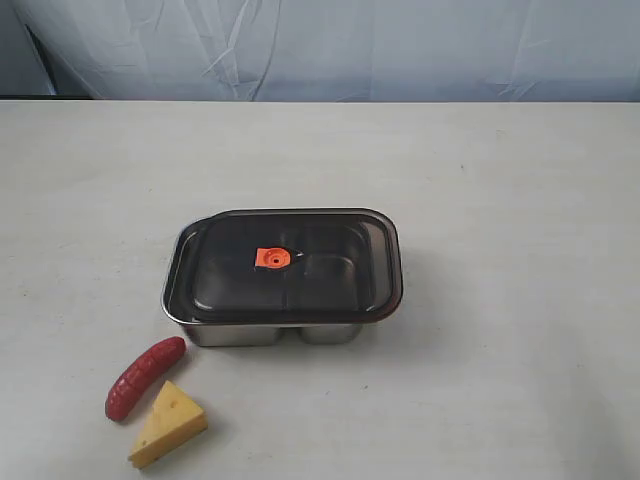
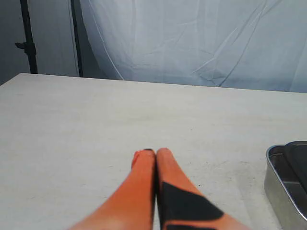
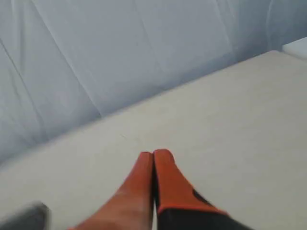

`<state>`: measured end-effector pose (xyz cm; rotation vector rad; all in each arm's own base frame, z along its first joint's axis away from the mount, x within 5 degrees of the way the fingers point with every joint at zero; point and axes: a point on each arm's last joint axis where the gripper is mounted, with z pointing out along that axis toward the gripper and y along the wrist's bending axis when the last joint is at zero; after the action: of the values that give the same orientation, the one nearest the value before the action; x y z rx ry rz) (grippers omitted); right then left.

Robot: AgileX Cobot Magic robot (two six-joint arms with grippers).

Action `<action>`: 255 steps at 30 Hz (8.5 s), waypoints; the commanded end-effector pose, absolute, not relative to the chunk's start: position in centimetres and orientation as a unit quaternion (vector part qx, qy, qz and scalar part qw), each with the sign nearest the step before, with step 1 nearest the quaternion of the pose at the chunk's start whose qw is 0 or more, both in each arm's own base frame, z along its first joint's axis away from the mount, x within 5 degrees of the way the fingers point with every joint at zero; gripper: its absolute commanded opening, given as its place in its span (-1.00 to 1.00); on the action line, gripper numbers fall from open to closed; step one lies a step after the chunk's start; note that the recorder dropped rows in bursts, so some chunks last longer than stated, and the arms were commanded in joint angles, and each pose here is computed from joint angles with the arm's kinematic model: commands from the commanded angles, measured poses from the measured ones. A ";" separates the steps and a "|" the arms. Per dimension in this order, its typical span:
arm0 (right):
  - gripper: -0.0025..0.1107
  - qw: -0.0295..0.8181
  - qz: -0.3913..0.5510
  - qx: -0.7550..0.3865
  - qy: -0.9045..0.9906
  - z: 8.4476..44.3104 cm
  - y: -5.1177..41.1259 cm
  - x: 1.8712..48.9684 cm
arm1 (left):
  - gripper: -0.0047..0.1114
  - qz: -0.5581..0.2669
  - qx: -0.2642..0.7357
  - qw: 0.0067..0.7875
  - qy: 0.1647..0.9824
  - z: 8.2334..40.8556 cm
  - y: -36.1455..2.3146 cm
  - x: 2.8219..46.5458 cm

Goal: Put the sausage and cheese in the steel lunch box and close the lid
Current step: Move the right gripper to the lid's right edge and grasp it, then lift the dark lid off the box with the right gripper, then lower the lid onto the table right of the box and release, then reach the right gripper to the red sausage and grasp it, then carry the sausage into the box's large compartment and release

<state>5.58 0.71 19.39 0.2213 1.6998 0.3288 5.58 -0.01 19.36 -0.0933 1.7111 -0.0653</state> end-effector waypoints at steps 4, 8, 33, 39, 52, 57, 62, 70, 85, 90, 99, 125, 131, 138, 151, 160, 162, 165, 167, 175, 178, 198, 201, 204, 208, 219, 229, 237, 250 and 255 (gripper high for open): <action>-0.96 0.575 0.433 0.346 0.602 20.9 1.0 5.6 | -0.92 -0.033 -0.043 0.653 0.755 19.2 0.0 5.6; -0.97 0.574 0.439 0.248 0.645 24.8 2.4 4.9 | -0.92 -0.033 -0.043 0.654 0.755 19.2 0.0 5.6; -0.11 0.126 0.519 -0.047 0.844 14.3 9.2 27.5 | -0.92 -0.033 -0.043 0.654 0.755 19.2 0.0 5.6; -0.11 0.099 0.541 -0.034 0.835 11.9 9.4 27.7 | -0.92 -0.033 -0.043 0.654 0.755 19.2 0.0 5.6; -0.11 0.077 0.561 -0.069 0.821 10.7 12.0 26.9 | -0.92 -0.033 -0.043 0.654 0.755 19.2 0.0 5.6; -0.11 0.072 0.564 -0.076 0.819 10.7 12.5 26.7 | -0.92 -0.033 -0.043 0.654 0.755 19.2 0.0 5.6; -0.11 0.065 0.563 -0.087 0.819 10.7 13.1 26.4 | -0.92 -0.033 -0.043 0.654 0.755 19.2 0.0 5.6; -0.38 0.063 0.554 -0.092 0.825 10.5 13.4 26.2 | -0.92 -0.033 -0.043 0.654 0.755 19.2 0.0 5.6; -0.97 0.070 0.586 -0.098 0.801 11.9 13.6 26.1 | -0.92 -0.033 -0.043 0.654 0.755 19.2 0.0 5.6; -0.97 0.116 0.596 -0.097 0.789 14.3 13.6 26.5 | -0.92 -0.033 -0.043 0.654 0.755 19.2 0.0 5.6; -0.97 0.234 0.597 -0.132 0.756 21.6 13.4 26.6 | -0.92 -0.033 -0.043 0.654 0.755 19.2 0.0 5.6; -0.97 0.334 -0.074 -0.511 0.789 31.3 6.9 21.4 | -0.92 -0.033 -0.043 0.654 0.755 19.2 0.0 5.6; -0.97 0.232 -0.101 -0.605 0.754 30.4 8.8 19.1 | -0.92 -0.033 -0.043 0.654 0.755 19.2 0.0 5.6; -0.97 0.174 -0.059 -0.664 0.725 26.1 11.8 15.4 | -0.92 -0.033 -0.043 0.654 0.755 19.2 0.0 5.6; -0.97 0.122 0.056 -0.672 0.729 20.5 15.1 11.1 | -0.92 -0.033 -0.043 0.654 0.755 19.2 0.0 5.6; -0.26 0.086 0.065 -0.666 0.738 19.9 15.7 11.3 | -0.92 -0.033 -0.043 0.654 0.755 19.2 0.0 5.6; -0.26 0.109 0.087 -0.655 0.742 21.5 16.7 11.7 | -0.92 -0.033 -0.043 0.654 0.755 19.2 0.0 5.6; -0.26 0.142 0.105 -0.646 0.742 23.0 17.7 12.3 | -0.92 -0.033 -0.043 0.654 0.755 19.2 0.0 5.6; -0.25 0.184 0.115 -0.643 0.735 24.4 18.6 12.9 | -0.92 -0.033 -0.043 0.654 0.755 19.2 0.0 5.6; 0.18 0.297 0.105 -0.700 0.641 25.6 24.4 15.2 | -0.92 -0.033 -0.043 0.654 0.755 19.2 0.0 5.6; 0.19 0.301 0.108 -0.703 0.635 25.0 26.8 16.2 | -0.92 -0.033 -0.043 0.654 0.755 19.2 0.0 5.6; 0.16 0.255 0.057 -0.849 0.459 18.7 40.4 13.6 | -0.92 -0.033 -0.043 0.654 0.755 19.2 0.0 5.6; 0.16 0.260 0.046 -0.862 0.432 18.0 41.1 12.7 | -0.92 -0.033 -0.043 0.654 0.755 19.2 0.0 5.6; 0.16 0.258 0.046 -0.866 0.426 17.5 41.7 12.3 | -0.92 -0.034 -0.044 0.654 0.755 19.2 0.0 5.6; 0.16 0.257 0.046 -0.867 0.424 16.7 42.4 12.3 | -0.92 -0.034 -0.044 0.654 0.755 19.2 0.0 5.6; 0.16 0.222 0.042 -0.874 0.430 15.0 43.4 12.6 | -0.92 -0.034 -0.044 0.654 0.755 19.2 0.0 5.6; 0.14 0.199 0.038 -0.879 0.433 13.4 43.3 12.6 | -0.92 -0.034 -0.044 0.654 0.755 19.2 0.0 5.6; 0.14 0.188 0.038 -0.885 0.424 12.2 43.7 11.6 | -0.92 -0.034 -0.044 0.654 0.755 19.2 0.0 5.6; -0.82 0.202 0.041 -0.883 0.421 12.9 43.9 11.4 | -0.92 -0.034 -0.044 0.654 0.755 19.2 0.0 5.6; -0.84 0.243 0.054 -0.866 0.434 15.4 44.0 11.5 | -0.92 -0.034 -0.044 0.654 0.755 19.2 0.0 5.6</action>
<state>11.66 43.98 13.49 -2.4363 1.1736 0.1149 5.58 -0.01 19.35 -0.0929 1.7129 -0.0656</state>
